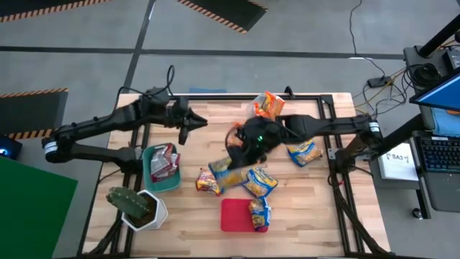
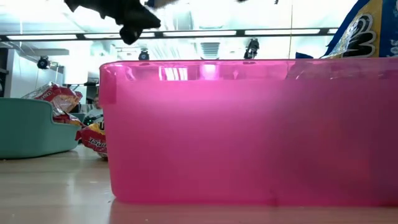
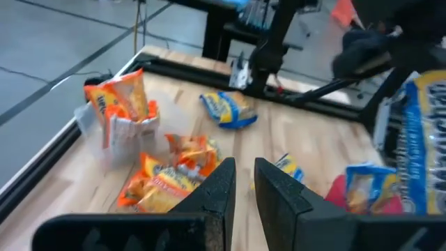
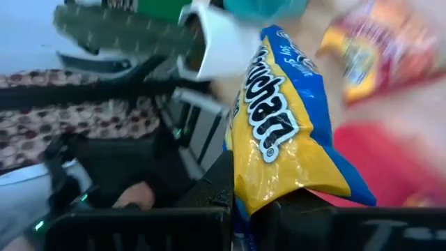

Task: Sort Maruchan noodles
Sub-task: Put the top left blue noodle pack into the red bin

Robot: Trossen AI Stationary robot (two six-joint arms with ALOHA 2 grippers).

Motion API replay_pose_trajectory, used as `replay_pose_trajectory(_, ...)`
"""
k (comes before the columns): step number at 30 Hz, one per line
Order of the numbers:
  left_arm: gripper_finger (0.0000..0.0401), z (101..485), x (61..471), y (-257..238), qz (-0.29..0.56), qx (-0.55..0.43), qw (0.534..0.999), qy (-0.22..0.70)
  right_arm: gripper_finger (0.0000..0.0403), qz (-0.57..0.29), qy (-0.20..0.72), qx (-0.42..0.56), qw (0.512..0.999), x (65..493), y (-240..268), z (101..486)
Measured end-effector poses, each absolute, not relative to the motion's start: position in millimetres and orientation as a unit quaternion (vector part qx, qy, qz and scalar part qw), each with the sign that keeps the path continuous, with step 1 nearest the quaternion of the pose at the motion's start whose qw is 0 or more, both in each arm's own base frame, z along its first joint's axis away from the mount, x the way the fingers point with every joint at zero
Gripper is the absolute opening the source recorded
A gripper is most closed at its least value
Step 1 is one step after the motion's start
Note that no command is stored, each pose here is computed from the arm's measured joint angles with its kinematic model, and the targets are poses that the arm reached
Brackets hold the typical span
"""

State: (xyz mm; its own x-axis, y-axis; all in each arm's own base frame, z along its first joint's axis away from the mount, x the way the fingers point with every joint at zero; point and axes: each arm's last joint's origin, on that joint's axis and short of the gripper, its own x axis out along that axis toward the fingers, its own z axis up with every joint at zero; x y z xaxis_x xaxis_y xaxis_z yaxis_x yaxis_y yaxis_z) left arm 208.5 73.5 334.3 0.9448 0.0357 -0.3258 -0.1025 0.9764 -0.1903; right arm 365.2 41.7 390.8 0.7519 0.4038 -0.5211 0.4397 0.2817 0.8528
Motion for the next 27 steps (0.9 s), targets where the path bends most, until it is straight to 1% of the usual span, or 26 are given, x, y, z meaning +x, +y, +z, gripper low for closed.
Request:
replay_pose_trajectory(3, 0.0037, 339.3, 208.2, 65.3, 0.019, -0.106, 0.983, 0.15, 0.0012, 0.007, 0.363, 0.616, 0.7, 362.7, 68.1, 398.9)
replay_pose_trajectory(6, 0.0037, 341.4, 211.0, 54.7, -0.002, -0.124, 0.982, 0.14, 0.0012, 0.017, 0.383, 0.628, 0.677, 360.9, 95.8, 399.1)
replay_pose_trajectory(10, 0.0037, 342.6, 215.9, 36.5, -0.042, -0.143, 0.979, 0.138, 0.0012, -0.005, 0.425, 0.637, 0.642, 357.8, 129.5, 386.6)
replay_pose_trajectory(14, 0.0037, 343.7, 218.7, 17.1, -0.076, -0.15, 0.976, 0.14, 0.0012, -0.048, 0.467, 0.633, 0.616, 354.2, 151.9, 369.2)
replay_pose_trajectory(16, 0.0037, 344.4, 219.1, 8.3, -0.077, -0.158, 0.974, 0.14, 0.0012, -0.073, 0.486, 0.627, 0.604, 352.2, 156.6, 361.3)
replay_pose_trajectory(22, 0.0037, 344.4, 218.9, -16.0, -0.093, -0.16, 0.972, 0.146, 0.0012, -0.155, 0.506, 0.611, 0.589, 343.5, 154.8, 349.5)
replay_pose_trajectory(27, 0.0037, 343.5, 218.7, -27.7, -0.095, -0.162, 0.971, 0.15, 0.0012, -0.218, 0.493, 0.597, 0.594, 339.0, 150.1, 342.6)
